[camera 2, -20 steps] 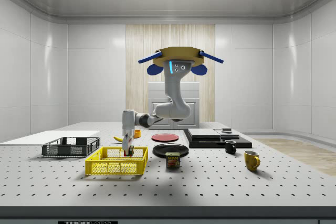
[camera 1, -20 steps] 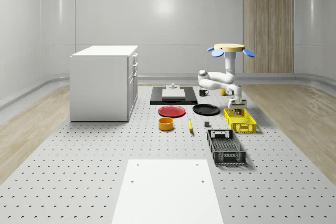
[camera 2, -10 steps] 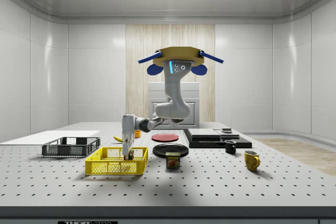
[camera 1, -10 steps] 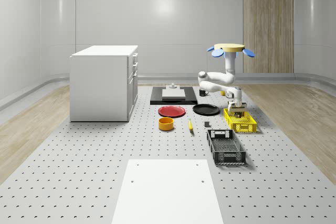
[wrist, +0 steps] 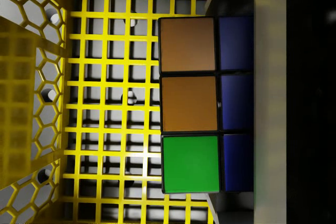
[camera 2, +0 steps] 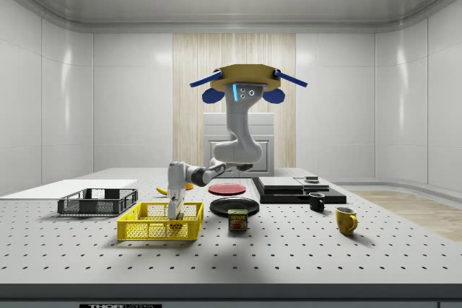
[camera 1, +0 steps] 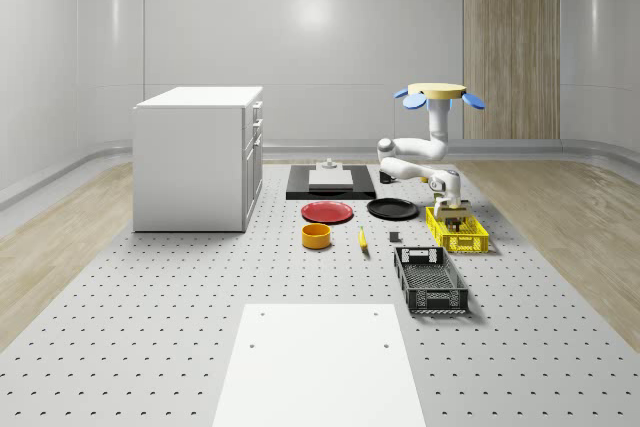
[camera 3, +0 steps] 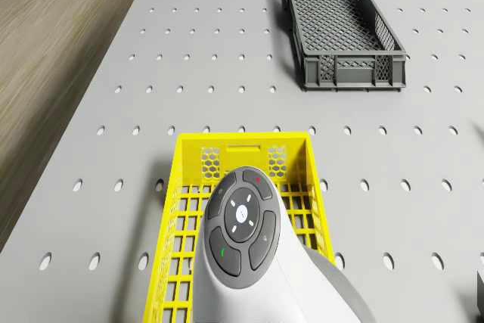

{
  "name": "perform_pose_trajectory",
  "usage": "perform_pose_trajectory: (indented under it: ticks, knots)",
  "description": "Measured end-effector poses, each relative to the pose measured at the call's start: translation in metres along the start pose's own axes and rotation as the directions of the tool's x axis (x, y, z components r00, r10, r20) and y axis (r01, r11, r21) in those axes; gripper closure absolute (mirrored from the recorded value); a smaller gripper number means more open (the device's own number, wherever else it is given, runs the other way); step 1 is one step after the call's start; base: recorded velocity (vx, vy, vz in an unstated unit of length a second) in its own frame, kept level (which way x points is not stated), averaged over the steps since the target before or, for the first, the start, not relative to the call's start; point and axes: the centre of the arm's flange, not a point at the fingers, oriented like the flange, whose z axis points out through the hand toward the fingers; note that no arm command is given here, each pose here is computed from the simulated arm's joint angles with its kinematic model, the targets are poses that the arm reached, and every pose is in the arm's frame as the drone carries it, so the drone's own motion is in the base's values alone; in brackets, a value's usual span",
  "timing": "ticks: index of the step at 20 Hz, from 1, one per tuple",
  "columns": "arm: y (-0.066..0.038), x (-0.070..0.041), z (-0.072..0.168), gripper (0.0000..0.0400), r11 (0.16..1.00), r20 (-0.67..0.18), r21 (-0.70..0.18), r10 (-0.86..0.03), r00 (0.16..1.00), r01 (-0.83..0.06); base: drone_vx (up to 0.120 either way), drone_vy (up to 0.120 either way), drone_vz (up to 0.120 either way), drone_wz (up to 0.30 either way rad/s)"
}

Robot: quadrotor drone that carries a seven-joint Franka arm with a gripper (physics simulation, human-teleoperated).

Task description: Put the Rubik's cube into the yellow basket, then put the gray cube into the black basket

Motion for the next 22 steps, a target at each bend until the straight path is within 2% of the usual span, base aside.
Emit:
perform_pose_trajectory:
  ticks: [8, 18, 22]
  knots:
    - [0.000, 0.000, -0.030, 0.0003, 1.000, -0.002, -0.001, 0.018, 1.000, -0.018, 0.000, 0.000, 0.000, 0.000]
    - [0.000, 0.000, -0.049, 0.0000, 1.000, -0.002, -0.001, 0.022, 1.000, -0.023, 0.000, 0.000, 0.104, 0.000]
    - [0.000, 0.000, -0.050, 0.0000, 1.000, -0.002, -0.001, 0.023, 1.000, -0.023, 0.000, -0.120, 0.000, 0.000]
